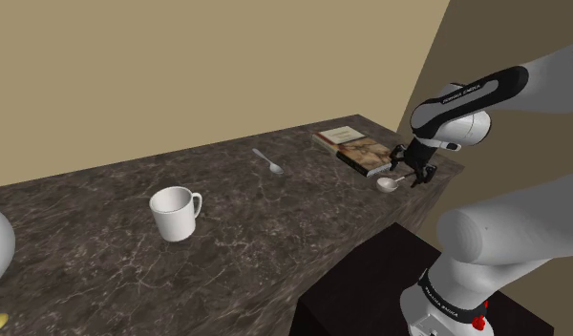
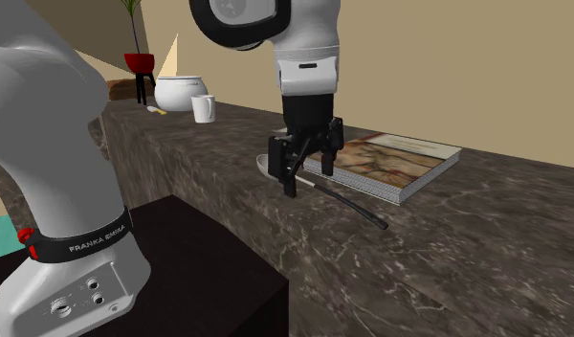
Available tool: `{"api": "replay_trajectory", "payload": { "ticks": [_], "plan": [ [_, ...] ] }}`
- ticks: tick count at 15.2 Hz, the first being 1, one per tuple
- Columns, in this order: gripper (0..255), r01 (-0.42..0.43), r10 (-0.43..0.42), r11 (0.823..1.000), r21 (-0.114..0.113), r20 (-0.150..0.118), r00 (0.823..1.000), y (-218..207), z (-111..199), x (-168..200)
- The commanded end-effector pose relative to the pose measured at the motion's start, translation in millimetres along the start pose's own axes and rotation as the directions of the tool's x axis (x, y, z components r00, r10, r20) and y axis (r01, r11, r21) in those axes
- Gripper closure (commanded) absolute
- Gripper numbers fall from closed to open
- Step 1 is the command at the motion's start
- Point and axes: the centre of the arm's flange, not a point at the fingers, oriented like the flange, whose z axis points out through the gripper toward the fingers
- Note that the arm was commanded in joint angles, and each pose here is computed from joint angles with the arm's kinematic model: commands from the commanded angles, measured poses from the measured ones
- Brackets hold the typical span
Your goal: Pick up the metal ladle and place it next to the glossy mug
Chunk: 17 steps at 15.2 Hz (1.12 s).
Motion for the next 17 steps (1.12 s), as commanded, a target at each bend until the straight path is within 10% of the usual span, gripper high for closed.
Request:
{"api": "replay_trajectory", "payload": {
  "ticks": [1, 2, 3, 17],
  "plan": [
    [0, 0.000, 0.000, 1.000, 0.000, 0.000, 1.000, 0, 0, 0],
    [0, 0.000, 0.000, 1.000, 0.000, 0.000, 1.000, 0, 0, 0],
    [255, 0.000, 0.000, 1.000, 0.000, 0.000, 1.000, 0, 0, 0],
    [255, 0.000, 0.000, 1.000, 0.000, 0.000, 1.000, -3, -26, -1]
  ]
}}
